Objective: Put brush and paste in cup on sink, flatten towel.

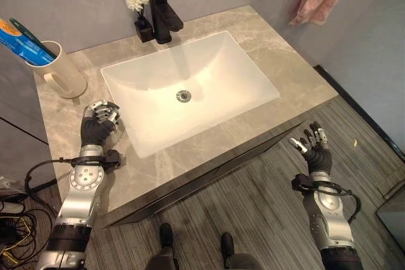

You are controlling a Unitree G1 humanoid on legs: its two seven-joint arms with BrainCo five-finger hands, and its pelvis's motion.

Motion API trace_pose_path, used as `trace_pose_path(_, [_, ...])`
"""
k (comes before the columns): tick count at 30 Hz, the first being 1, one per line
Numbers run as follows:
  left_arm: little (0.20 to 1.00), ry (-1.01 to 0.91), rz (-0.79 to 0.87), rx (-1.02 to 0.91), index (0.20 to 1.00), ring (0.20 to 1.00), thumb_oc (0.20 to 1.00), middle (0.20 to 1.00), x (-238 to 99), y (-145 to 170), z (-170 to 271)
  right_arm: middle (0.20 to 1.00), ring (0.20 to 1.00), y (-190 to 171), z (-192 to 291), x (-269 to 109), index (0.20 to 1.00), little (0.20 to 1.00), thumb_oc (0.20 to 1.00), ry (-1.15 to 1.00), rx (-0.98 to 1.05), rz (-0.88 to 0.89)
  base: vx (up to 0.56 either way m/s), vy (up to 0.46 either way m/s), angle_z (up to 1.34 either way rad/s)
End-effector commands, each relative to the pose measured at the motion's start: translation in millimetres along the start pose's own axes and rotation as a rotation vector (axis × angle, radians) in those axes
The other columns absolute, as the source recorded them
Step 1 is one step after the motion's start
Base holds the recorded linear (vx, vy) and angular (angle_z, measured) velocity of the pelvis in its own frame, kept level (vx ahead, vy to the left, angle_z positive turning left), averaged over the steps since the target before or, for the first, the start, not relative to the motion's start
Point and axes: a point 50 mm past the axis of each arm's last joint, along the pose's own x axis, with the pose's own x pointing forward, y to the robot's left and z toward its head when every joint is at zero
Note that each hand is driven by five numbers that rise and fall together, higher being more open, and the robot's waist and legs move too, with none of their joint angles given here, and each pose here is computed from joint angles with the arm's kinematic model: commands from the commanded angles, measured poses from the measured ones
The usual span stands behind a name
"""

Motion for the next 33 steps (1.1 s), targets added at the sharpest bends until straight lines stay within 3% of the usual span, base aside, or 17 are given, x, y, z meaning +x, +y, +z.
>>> trace_pose_path(1, [0.2,0.038,0.103,0.074,0.2,0.2,0.2,0.2,-6.1,23.6,-11.9,1.0,1.0,-14.9,19.7,4.9,1.0,1.0,1.0,-0.094,-0.029,-0.04,-0.03,-0.066,0.07])
trace_pose_path(11, [0.2,0.064,0.204,0.101,0.2,0.2,0.2,0.2,-8.6,46.5,-15.8,1.0,1.0,-20.1,19.4,3.8,1.0,1.0,1.0,-0.089,-0.03,-0.055,-0.01,-0.022,0.11])
trace_pose_path(33, [0.2,0.078,0.35,0.257,0.2,0.2,0.2,0.2,33.8,101.6,-0.2,1.0,1.0,-27.7,24.0,6.3,1.0,1.0,1.0,-0.109,-0.05,-0.072,0.02,0.045,-0.06])
